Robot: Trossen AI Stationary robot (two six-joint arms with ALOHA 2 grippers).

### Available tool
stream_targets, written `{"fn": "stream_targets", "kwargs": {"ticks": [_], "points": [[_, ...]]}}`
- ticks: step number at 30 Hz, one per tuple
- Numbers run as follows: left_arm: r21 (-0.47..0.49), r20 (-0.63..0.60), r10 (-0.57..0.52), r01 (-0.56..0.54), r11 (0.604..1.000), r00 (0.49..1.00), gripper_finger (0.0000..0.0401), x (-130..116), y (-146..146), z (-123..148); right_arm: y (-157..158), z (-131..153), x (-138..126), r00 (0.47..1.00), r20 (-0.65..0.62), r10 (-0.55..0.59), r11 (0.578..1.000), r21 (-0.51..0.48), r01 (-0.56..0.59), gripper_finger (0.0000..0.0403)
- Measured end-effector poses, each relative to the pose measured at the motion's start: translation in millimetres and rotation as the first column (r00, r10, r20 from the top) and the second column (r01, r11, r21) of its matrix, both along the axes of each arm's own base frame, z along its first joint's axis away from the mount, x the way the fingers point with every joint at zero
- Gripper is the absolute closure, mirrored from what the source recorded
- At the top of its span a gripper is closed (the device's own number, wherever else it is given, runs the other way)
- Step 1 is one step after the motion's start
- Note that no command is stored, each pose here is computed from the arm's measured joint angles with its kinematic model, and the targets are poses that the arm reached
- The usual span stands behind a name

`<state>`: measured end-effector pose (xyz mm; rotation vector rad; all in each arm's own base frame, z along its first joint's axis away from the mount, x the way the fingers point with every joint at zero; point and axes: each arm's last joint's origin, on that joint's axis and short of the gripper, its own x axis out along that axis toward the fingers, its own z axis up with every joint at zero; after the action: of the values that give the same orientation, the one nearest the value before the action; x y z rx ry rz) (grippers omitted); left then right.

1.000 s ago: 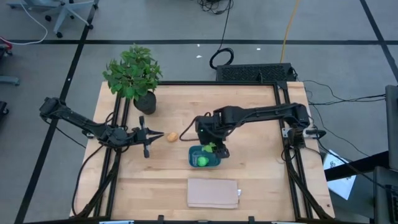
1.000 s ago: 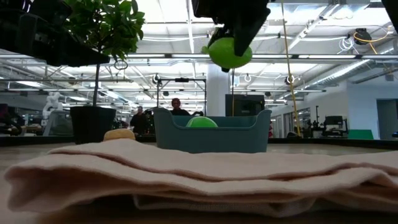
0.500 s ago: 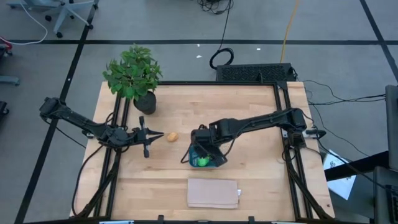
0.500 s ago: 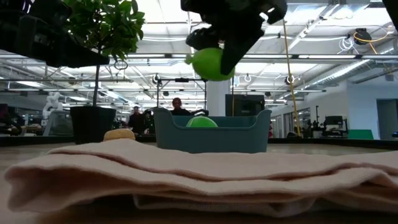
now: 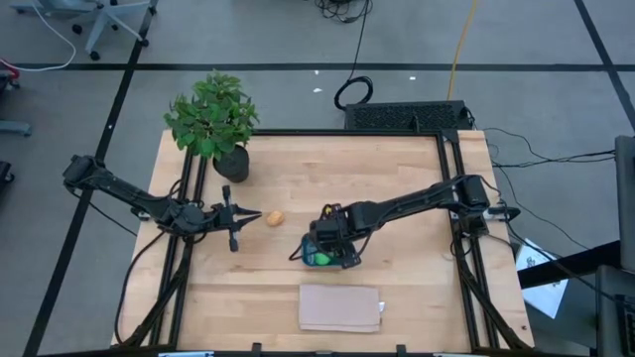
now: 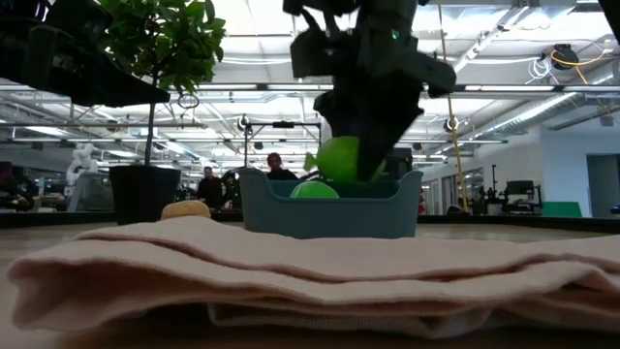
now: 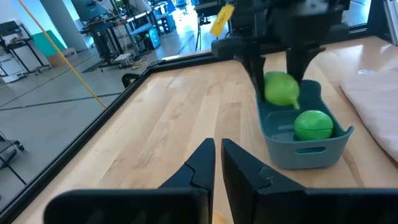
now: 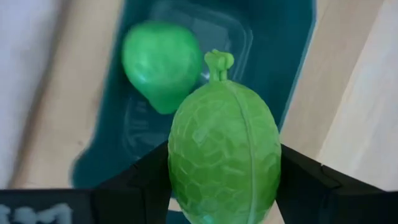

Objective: Pick and placing Produce into tupperware
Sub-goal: Put the green melon into the blue bin

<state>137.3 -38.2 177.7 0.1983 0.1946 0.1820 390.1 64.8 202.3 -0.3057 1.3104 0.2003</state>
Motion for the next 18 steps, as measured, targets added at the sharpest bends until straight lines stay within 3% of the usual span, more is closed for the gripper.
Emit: {"fn": "stream_targets", "kwargs": {"ticks": [9, 18], "points": [[-0.001, 0.000, 0.000, 0.000, 1.000, 1.000, 0.0368, 0, 0, 0, 13, -5, 0, 0.999, 0.042, -0.006, 1.000, 0.008, 0.006, 0.0188], [-0.003, -0.001, 0.000, 0.000, 1.000, 1.000, 0.0368, 0, 0, 0, 19, -4, 1, 0.990, 0.061, -0.128, 0.991, 0.053, 0.125, 0.0188]]}}
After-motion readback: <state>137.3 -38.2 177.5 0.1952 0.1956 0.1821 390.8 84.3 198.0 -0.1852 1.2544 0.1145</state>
